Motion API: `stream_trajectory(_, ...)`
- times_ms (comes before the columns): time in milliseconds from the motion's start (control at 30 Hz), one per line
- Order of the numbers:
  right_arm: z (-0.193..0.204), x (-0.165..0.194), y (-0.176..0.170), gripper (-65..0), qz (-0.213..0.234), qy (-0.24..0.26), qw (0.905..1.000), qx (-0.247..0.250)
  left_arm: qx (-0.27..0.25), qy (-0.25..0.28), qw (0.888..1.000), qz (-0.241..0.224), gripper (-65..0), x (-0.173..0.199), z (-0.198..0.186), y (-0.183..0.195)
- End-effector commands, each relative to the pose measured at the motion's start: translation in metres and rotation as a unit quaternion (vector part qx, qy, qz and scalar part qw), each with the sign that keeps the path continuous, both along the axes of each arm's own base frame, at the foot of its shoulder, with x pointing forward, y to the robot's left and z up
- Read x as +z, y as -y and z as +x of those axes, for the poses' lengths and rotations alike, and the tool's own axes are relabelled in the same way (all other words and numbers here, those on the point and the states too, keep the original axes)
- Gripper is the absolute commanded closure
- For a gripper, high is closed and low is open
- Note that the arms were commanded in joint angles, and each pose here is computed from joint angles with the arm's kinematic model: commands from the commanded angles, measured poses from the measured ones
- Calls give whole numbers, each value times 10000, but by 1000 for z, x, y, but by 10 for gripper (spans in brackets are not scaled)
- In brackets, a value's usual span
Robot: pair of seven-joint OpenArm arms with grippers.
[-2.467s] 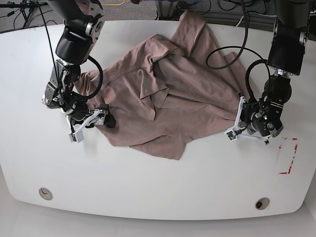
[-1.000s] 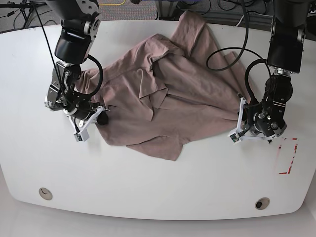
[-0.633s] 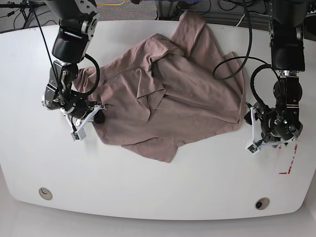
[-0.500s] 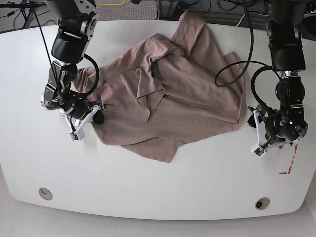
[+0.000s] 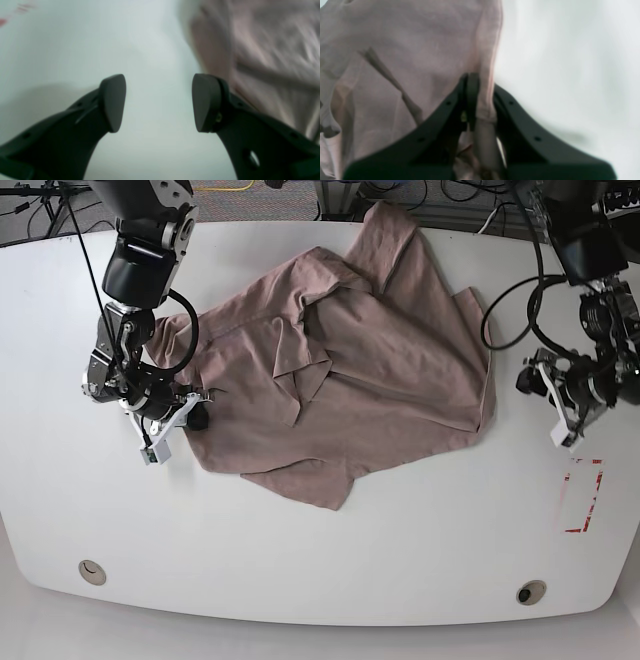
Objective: Fold the T-shirt properly
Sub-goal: 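Open the left gripper and move it along the shirt edge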
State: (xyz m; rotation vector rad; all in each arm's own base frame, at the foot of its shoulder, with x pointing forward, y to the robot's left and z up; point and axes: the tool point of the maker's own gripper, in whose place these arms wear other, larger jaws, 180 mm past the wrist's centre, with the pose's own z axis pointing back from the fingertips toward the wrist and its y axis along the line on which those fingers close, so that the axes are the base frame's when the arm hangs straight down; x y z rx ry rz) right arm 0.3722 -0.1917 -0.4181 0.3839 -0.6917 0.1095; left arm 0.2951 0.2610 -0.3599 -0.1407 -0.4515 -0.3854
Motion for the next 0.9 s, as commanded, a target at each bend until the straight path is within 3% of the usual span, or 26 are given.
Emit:
stream_trajectory(0,16,19,3,-29,25,327,9995,-28,-216,317,9992,-121,-393,15,-3,11)
stream_trajectory(367,16,19,3,-29,32,327,9995,-26,-410,-14,9983,-410,-393,-9,-53,44)
stream_trajectory(867,16,19,3,-29,32,327,9995,-26,-360,-442,9950,-825,-393,-35,-88,73)
